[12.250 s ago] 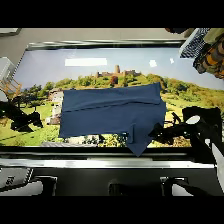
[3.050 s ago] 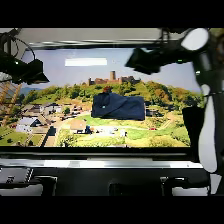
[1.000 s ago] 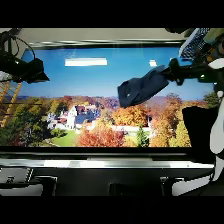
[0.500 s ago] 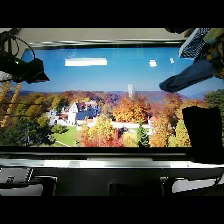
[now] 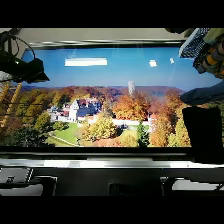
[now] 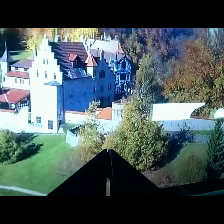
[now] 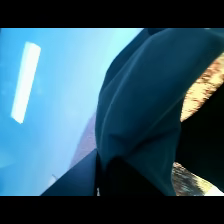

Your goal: Fold the clothes and pants, and hang the long-sleeved shirts on hangers.

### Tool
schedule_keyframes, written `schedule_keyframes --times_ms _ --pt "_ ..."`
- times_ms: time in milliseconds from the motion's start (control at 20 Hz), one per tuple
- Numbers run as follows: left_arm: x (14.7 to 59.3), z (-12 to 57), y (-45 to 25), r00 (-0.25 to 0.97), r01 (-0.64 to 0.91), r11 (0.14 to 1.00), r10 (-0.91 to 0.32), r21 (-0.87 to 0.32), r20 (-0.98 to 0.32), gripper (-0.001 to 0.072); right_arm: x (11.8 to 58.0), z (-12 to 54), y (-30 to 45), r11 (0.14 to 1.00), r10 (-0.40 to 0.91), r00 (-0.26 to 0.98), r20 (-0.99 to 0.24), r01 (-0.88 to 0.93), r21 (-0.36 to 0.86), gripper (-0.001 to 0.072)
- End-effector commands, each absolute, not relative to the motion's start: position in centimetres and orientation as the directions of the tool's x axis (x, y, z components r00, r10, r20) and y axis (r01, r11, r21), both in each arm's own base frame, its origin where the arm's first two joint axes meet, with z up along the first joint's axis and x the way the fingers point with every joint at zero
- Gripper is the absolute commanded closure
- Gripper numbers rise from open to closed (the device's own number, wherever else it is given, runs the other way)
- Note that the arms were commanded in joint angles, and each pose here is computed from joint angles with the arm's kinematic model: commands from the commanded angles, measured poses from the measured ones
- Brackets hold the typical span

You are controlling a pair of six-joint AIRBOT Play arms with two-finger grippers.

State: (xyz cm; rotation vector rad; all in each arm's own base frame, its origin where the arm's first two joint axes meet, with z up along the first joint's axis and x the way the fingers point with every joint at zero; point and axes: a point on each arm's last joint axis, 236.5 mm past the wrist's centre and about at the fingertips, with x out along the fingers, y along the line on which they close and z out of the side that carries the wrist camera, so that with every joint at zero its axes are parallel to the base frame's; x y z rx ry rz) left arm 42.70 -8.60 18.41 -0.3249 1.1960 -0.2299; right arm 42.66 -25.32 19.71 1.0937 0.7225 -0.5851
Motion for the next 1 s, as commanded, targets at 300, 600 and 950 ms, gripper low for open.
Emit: schedule_keyframes --times_ms 300,600,950 --pt "42.7 18.4 -8.6 0.351 0.003 0.931 -0.343 -0.366 -0.871 0.0694 33.9 17.4 -24.0 0.305 -0.045 0.347 -0.937 0.898 0.318 0.0687" --pt "42.7 18.4 -8.6 0.351 0.003 0.931 -0.343 -0.366 -0.871 0.0693 31.5 18.1 -23.2 0.377 -0.053 0.289 -0.956 0.892 0.249 0.0688" --pt "42.7 18.4 -8.6 0.351 0.003 0.931 -0.343 -0.366 -0.871 0.0694 25.7 11.8 -23.9 0.471 -0.056 0.015 -0.998 0.882 -0.013 0.0688"
